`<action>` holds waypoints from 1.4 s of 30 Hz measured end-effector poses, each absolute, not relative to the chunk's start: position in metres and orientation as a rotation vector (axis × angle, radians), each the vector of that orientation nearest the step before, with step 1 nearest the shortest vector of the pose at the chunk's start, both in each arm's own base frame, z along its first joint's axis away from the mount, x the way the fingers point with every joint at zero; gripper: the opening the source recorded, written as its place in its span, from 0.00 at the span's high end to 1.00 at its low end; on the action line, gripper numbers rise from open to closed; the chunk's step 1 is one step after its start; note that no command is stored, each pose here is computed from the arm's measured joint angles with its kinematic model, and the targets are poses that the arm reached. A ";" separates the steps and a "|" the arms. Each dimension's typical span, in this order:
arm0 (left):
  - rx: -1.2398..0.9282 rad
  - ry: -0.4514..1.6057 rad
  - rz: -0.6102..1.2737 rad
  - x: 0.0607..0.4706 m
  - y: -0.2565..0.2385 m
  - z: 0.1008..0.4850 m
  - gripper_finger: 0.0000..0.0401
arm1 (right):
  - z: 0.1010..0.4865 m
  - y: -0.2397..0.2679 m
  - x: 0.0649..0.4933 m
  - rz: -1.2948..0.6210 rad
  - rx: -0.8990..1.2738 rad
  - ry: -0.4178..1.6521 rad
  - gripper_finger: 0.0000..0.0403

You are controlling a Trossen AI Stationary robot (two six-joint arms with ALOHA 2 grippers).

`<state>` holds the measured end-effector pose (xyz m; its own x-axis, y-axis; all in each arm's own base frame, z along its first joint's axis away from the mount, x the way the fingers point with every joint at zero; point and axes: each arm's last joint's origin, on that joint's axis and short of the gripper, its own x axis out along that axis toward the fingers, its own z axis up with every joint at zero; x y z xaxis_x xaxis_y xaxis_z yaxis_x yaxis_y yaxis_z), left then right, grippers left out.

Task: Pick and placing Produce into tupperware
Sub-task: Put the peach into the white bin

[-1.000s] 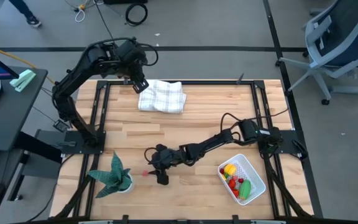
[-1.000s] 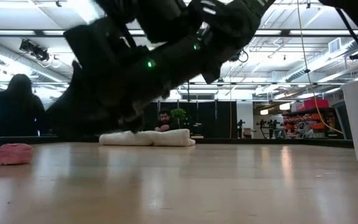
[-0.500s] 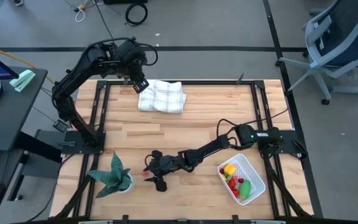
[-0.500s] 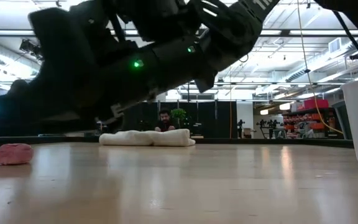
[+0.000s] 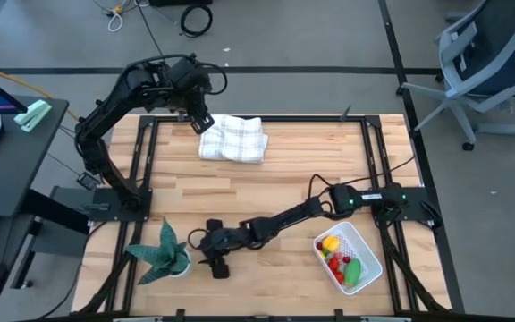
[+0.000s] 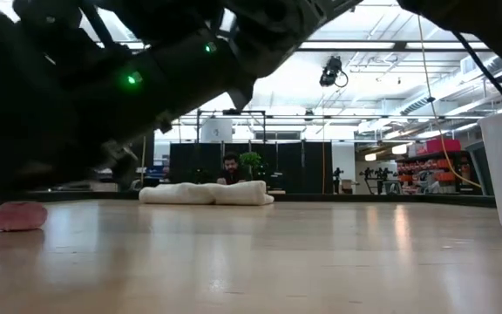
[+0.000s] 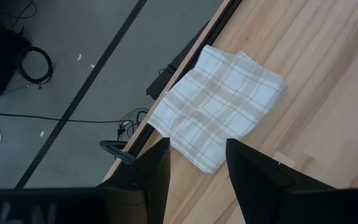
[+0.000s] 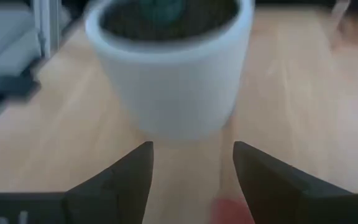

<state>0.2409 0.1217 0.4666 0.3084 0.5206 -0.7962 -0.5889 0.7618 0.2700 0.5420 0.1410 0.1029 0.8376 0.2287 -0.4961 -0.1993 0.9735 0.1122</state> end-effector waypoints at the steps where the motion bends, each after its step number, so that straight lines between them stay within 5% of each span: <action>1: -0.076 1.022 0.733 0.241 0.122 0.467 0.60 | 0.103 0.141 0.542 0.227 0.042 0.554 0.43; 42: -0.070 1.025 0.730 0.241 0.122 0.467 0.60 | 0.089 0.154 0.523 0.109 0.136 0.825 0.46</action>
